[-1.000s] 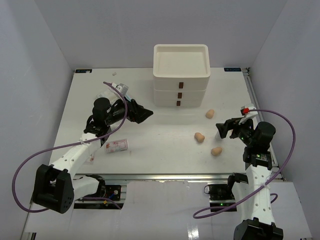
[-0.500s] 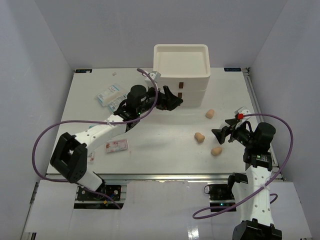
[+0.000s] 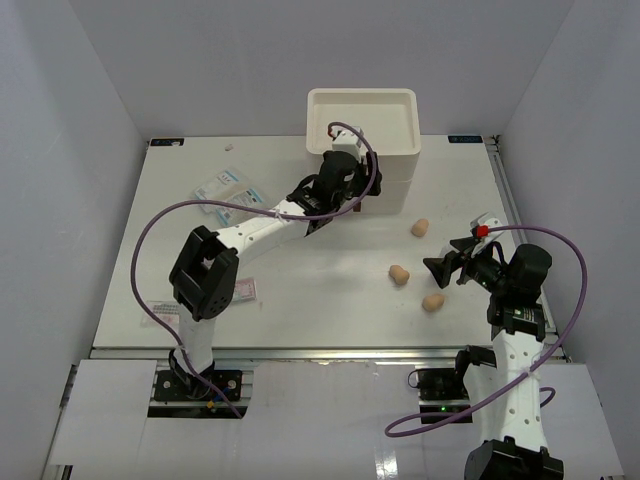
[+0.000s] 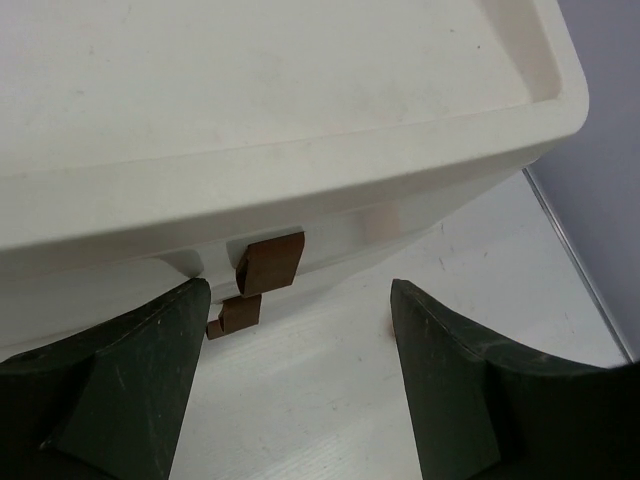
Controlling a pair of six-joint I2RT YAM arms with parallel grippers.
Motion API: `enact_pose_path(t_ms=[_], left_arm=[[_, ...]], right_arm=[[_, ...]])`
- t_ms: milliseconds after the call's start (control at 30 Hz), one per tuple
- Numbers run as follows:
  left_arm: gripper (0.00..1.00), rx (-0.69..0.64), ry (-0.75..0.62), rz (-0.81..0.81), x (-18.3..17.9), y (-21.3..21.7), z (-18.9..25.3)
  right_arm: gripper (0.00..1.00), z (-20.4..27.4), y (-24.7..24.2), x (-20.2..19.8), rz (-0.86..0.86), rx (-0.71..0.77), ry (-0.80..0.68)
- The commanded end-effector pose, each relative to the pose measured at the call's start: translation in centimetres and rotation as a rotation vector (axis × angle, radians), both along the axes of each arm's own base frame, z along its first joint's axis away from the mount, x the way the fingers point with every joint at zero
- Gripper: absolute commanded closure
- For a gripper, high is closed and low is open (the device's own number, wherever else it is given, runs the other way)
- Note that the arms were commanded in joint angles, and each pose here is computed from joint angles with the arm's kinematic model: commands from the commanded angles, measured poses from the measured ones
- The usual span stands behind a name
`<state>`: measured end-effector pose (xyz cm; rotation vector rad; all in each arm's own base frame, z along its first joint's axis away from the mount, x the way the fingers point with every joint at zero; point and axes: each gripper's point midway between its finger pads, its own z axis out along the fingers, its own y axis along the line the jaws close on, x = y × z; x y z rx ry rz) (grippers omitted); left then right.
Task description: Organize the makeup
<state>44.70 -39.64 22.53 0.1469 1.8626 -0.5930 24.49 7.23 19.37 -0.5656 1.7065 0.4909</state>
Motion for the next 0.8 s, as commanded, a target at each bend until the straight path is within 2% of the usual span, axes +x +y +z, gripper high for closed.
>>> enact_pose_path(t_ms=[0, 367, 467, 700, 767], left_arm=[[0.18, 0.071, -0.073, 0.124, 1.2, 1.4, 2.5], [0.32, 0.133, -0.076, 0.185, 2.3, 1.0, 2.0], [0.39, 0.139, -0.077, 0.188, 2.5, 0.8, 1.9], [0.80, 0.125, -0.079, 0.183, 2.3, 0.6, 2.4], [0.87, 0.126, -0.082, 0.178, 2.0, 0.5, 2.7]], right_arm=[[0.10, 2.5, 0.0, 0.2, -0.002, -0.004, -0.065], [0.10, 2.7, 0.3, -0.1, 0.014, 0.006, -0.074], [0.10, 2.7, 0.3, -0.1, 0.016, 0.006, -0.077], [0.10, 2.6, 0.4, -0.2, 0.024, 0.011, -0.074], [0.10, 2.6, 0.5, -0.2, 0.026, 0.013, -0.073]])
